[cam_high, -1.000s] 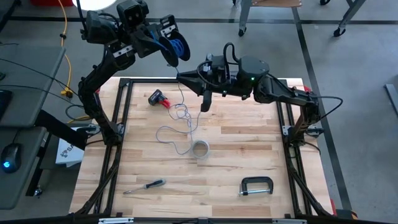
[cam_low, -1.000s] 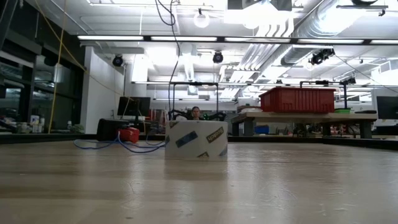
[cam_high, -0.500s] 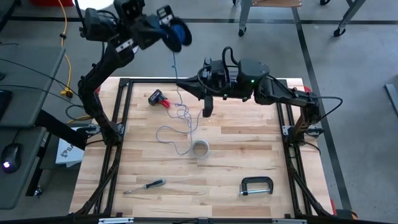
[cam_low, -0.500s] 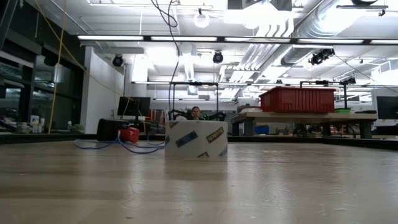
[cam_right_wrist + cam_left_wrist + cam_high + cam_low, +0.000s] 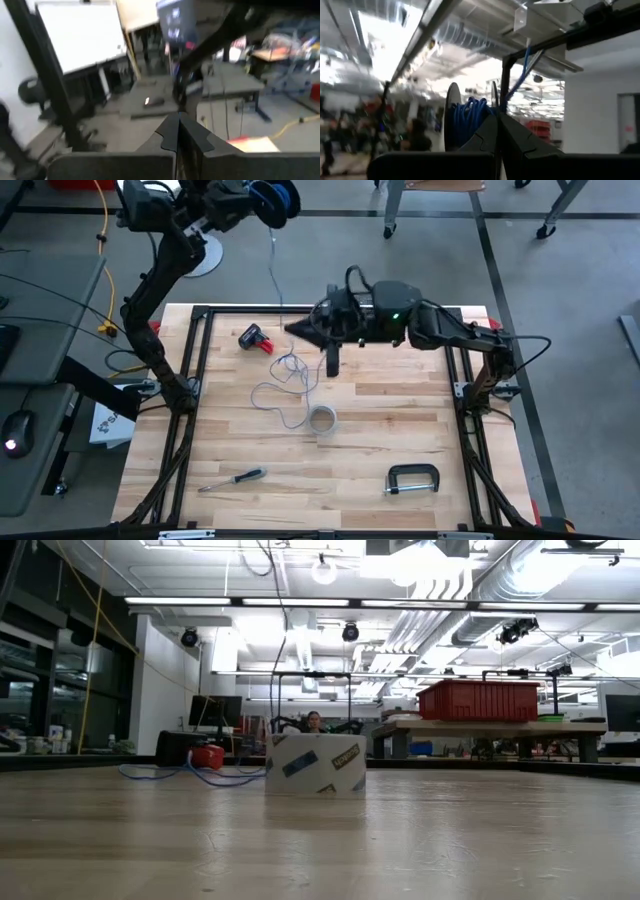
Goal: Coil cords
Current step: Coil the blue wire on the spool
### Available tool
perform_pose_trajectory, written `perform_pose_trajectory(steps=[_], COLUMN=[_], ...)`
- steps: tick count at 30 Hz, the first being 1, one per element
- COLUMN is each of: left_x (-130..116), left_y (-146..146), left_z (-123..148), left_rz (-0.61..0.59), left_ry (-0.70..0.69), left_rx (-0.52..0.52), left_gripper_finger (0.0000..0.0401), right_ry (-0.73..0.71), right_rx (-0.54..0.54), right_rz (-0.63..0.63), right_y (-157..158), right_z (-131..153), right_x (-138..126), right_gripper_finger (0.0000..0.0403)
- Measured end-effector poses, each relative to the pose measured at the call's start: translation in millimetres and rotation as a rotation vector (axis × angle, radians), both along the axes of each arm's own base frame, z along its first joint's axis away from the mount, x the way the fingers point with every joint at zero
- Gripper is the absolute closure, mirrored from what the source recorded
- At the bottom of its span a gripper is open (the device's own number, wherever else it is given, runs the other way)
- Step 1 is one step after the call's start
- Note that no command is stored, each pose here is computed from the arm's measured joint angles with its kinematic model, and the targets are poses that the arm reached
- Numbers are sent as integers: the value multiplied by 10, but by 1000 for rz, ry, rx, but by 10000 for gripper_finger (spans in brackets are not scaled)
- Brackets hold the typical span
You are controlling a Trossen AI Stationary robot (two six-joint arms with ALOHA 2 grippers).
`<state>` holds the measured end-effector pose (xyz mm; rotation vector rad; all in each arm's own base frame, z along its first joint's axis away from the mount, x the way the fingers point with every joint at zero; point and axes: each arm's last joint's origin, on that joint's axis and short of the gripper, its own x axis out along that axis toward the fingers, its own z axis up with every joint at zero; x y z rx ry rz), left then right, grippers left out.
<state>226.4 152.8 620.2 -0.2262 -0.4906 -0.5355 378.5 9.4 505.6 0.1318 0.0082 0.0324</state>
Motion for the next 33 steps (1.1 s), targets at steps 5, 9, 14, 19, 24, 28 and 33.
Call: perform_pose_trajectory(steps=[5, 9, 14, 19, 24, 28, 33], left_x=[-157, -329, -424, -353, -185, -53, 71], left_y=[71, 55, -48, -168, -251, -275, -285], left_z=[4, 55, 109, 127, 96, 56, 13], left_rz=[-54, -13, -13, -32, -53, -46, -39], left_ry=[137, 165, 156, 111, 81, 70, 62], left_rx=[-18, -28, -5, 2, 8, 2, -11], left_gripper_finger=[401, 401, 401, 401, 401, 401, 401], right_ry=[53, 27, -41, -122, -160, -173, -177], right_rx=[-3, -11, -64, -18, -18, -29, -30], right_rz=[-1, -31, -82, -94, -94, -84, -75], right_y=[4, 2, -57, -227, -291, -287, -285], right_z=[56, 123, 184, 222, 210, 202, 197], right_x=[-176, -241, -236, -174, -102, -70, -57], right_gripper_finger=[402, 402, 403, 389, 324, 261, 216])
